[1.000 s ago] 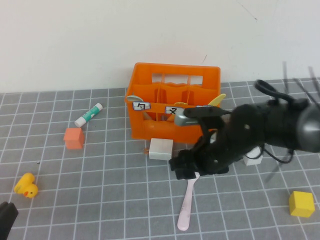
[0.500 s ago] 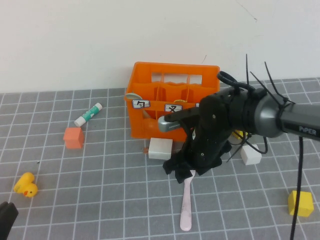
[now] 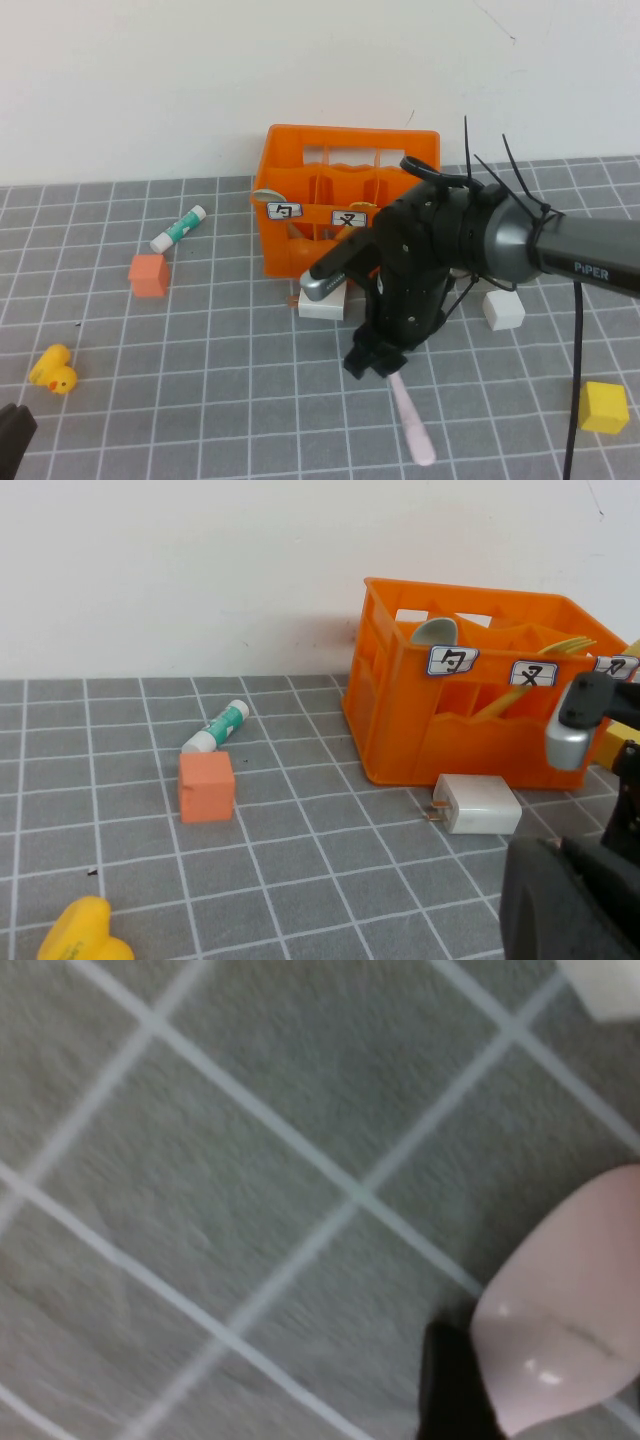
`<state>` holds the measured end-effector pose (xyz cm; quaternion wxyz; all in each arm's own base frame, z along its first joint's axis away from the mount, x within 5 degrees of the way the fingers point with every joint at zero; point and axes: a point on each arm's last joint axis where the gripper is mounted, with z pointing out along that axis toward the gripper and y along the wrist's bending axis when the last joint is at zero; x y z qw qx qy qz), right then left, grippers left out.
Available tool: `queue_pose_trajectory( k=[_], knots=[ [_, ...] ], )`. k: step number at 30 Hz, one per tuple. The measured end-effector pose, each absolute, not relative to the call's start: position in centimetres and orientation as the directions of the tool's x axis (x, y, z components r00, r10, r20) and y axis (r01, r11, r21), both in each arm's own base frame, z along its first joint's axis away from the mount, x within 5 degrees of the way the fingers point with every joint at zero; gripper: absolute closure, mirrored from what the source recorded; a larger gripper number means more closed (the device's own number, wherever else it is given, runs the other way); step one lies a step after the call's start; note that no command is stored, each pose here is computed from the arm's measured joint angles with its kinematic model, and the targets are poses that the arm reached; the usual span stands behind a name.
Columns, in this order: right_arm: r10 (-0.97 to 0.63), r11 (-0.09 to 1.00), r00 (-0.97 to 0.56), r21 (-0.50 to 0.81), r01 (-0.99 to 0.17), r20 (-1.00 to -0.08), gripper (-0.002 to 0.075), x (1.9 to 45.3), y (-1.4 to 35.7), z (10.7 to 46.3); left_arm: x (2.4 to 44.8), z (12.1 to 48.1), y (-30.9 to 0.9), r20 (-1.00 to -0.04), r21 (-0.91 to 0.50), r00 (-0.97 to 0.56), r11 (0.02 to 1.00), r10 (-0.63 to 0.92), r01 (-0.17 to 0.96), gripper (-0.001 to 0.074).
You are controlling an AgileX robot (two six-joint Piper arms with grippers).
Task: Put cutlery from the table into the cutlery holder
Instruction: Pick up the spoon
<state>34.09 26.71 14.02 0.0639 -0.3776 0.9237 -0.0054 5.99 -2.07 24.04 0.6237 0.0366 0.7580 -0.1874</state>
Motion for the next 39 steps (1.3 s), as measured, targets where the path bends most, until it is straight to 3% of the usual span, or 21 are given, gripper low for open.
queue_pose_trajectory(
  k=[4,17,22,31,36,39],
  knots=[
    [-0.699,0.715,-0.71,-0.096,-0.692,-0.082,0.0353,34.1,26.3,14.1,6.0,24.0,-2.1,-0.959,-0.238,-0.219,0.927,-0.178,0.289,0.0736],
    [-0.614,0.788,-0.778,-0.036,-0.615,-0.132,0.0357,34.1,26.6,14.1,6.0,24.0,-2.1,-0.958,-0.24,-0.222,0.927,-0.18,0.288,0.0736],
    [-0.667,0.737,-0.725,-0.017,-0.675,-0.172,0.0408,34.1,27.3,14.2,6.0,24.0,-2.1,-0.958,-0.242,-0.222,0.927,-0.181,0.288,0.0736],
    [-0.724,0.675,-0.656,-0.023,-0.737,-0.211,0.041,33.4,28.7,14.1,6.0,24.0,-2.1,-0.958,-0.242,-0.222,0.927,-0.181,0.288,0.0736],
    [-0.718,0.669,-0.644,-0.006,-0.743,-0.264,0.041,32.8,29.4,15.2,6.0,24.0,-2.1,-0.958,-0.242,-0.222,0.927,-0.181,0.288,0.0736],
    [-0.715,0.651,-0.607,-0.015,-0.759,-0.348,0.0412,32.3,29.9,18.0,6.0,24.0,-2.1,-0.958,-0.242,-0.222,0.927,-0.181,0.288,0.0736]
  ],
)
